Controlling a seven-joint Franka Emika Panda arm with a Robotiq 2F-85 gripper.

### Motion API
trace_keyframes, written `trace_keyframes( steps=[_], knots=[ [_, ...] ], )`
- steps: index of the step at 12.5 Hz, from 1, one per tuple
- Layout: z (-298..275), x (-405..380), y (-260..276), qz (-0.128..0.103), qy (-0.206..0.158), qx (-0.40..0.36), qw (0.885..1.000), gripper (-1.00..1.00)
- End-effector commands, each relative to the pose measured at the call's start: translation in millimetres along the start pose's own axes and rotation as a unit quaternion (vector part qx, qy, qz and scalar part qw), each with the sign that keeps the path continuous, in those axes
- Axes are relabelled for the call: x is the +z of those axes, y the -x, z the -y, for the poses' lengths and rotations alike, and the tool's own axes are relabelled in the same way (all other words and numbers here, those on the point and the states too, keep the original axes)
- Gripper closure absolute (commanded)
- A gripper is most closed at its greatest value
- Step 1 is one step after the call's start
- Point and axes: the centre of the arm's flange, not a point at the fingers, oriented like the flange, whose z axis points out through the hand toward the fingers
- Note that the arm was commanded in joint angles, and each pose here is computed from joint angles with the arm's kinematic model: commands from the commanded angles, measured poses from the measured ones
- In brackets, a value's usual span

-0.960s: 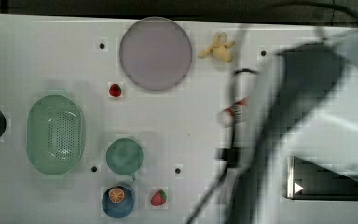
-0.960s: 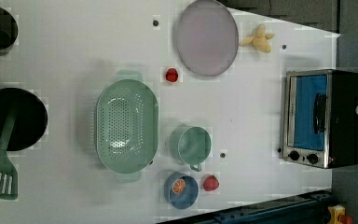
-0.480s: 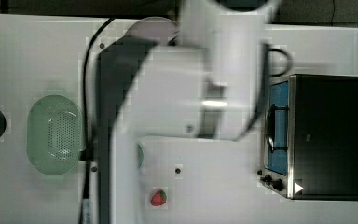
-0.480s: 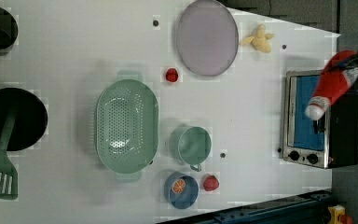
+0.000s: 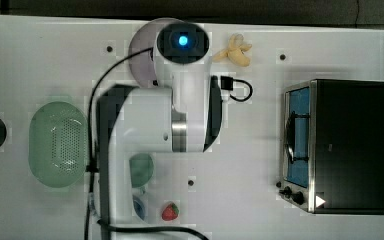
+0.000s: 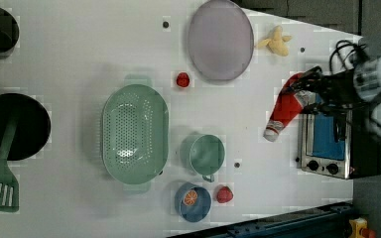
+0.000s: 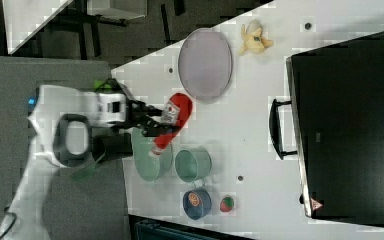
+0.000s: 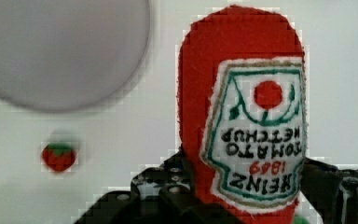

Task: Pick Ketchup from oven and place it on table.

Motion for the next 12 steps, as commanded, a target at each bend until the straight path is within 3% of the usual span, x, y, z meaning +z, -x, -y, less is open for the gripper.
trace_keyframes(
  steps=[1, 8, 9, 12],
  knots=[
    [-46.9, 20.0, -36.2, -0.004, -0.027, 0.073, 0.997, -0.27],
    [-66.0, 129.8, -24.3, -0.025, -0.029, 0.081, 0.996, -0.27],
    [-65.5, 139.0, -25.6, -0.029, -0.03, 0.081, 0.996, -0.34],
    [-60.7, 149.4, -28.1, -0.034, -0.03, 0.085, 0.995, -0.97]
  ],
)
